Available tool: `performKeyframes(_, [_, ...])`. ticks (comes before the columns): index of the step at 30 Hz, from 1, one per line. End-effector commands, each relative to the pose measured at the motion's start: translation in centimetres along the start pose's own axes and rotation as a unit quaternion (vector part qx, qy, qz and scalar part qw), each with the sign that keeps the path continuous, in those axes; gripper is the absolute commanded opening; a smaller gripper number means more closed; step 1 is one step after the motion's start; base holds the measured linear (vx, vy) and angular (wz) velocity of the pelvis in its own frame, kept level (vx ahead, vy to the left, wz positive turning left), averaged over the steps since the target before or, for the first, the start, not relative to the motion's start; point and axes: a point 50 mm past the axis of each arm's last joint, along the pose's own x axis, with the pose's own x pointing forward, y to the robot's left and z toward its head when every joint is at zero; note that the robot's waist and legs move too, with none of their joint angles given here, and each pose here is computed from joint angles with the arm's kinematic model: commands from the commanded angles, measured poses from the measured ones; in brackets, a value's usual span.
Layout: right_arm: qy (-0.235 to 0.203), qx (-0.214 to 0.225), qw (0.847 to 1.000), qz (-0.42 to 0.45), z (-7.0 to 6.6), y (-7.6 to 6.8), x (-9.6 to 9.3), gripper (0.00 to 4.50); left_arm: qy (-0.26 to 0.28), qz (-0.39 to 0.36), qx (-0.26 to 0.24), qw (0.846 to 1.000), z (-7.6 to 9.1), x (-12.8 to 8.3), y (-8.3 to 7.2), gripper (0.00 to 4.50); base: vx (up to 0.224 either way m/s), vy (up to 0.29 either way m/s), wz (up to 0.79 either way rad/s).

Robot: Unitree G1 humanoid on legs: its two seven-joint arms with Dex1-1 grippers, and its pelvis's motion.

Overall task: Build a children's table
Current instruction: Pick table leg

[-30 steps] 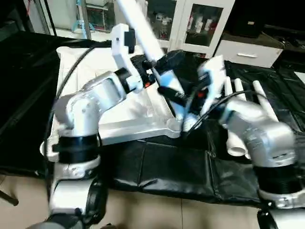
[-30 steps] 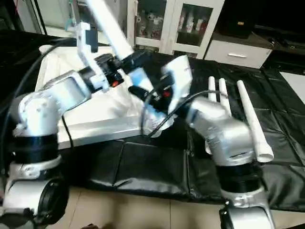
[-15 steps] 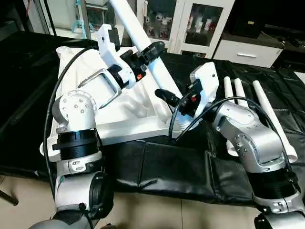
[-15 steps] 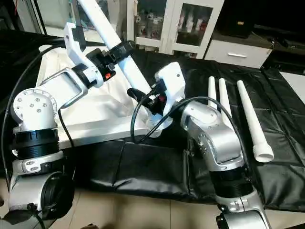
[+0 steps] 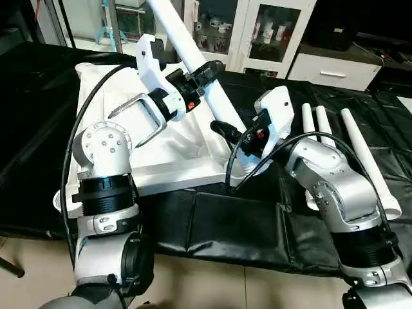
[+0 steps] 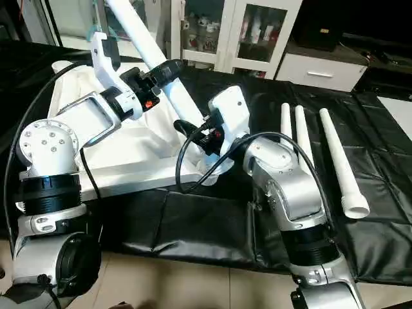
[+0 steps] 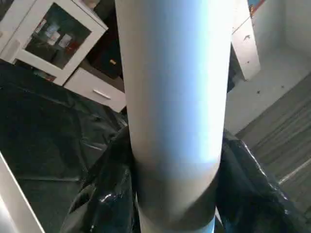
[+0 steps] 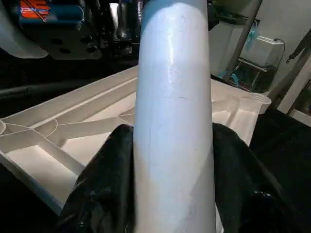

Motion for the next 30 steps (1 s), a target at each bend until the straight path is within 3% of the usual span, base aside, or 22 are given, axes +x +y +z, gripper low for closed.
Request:
performKeyframes(1, [-0.02,-0.023,1.0,-0.008,1.1,-0.4,0.1,2.51,0.009,0.003,0.011,1.0,-0.1,0.2,-0.4,1.9,0.0,0.0,0.0])
performKeyframes(7, [-0.02,-0.024,1.0,-0.002,1.0,-0.3,0.1,2.96,0.003,0.007,0.01,1.0,-0.1,0.2,-0.1,1.81,0.0,0.0,0.0])
performKeyframes(14, [-0.063,0.033,0.997,0.001,2.5,-1.0,-0.5,3.58,0.0,0.001,0.034,0.999,0.2,-0.2,0.1,1.81,0.0,0.0,0.0])
performKeyframes(16, [-0.085,0.06,0.994,-0.011,3.5,-2.4,-1.4,3.7,0.002,-0.016,0.059,0.998,0.5,-0.6,0.1,1.8,0.0,0.0,0.0])
performKeyframes(19, [-0.082,0.081,0.993,-0.023,4.2,-4.8,-2.9,3.76,0.01,-0.075,0.101,0.992,1.4,-1.5,-0.3,1.8,0.0,0.0,0.0])
performKeyframes(21, [-0.073,0.086,0.993,-0.021,4.1,-5.4,-3.3,3.76,0.012,-0.088,0.104,0.991,1.7,-1.8,-0.4,1.8,0.0,0.0,0.0])
performKeyframes(22, [-0.044,0.092,0.995,0.007,3.6,-6.0,-4.4,3.76,0.025,-0.123,0.116,0.985,2.1,-2.2,-0.6,1.8,0.0,0.0,0.0])
performKeyframes(25, [-0.03,0.102,0.993,0.042,3.1,-6.0,-5.2,3.76,0.034,-0.152,0.128,0.98,2.3,-2.4,-1.0,1.8,0.0,0.0,0.0])
performKeyframes(30, [-0.024,0.165,0.979,0.118,2.7,-5.5,-6.2,3.76,0.06,-0.215,0.157,0.962,2.4,-2.7,-1.8,1.8,0.0,0.0,0.0])
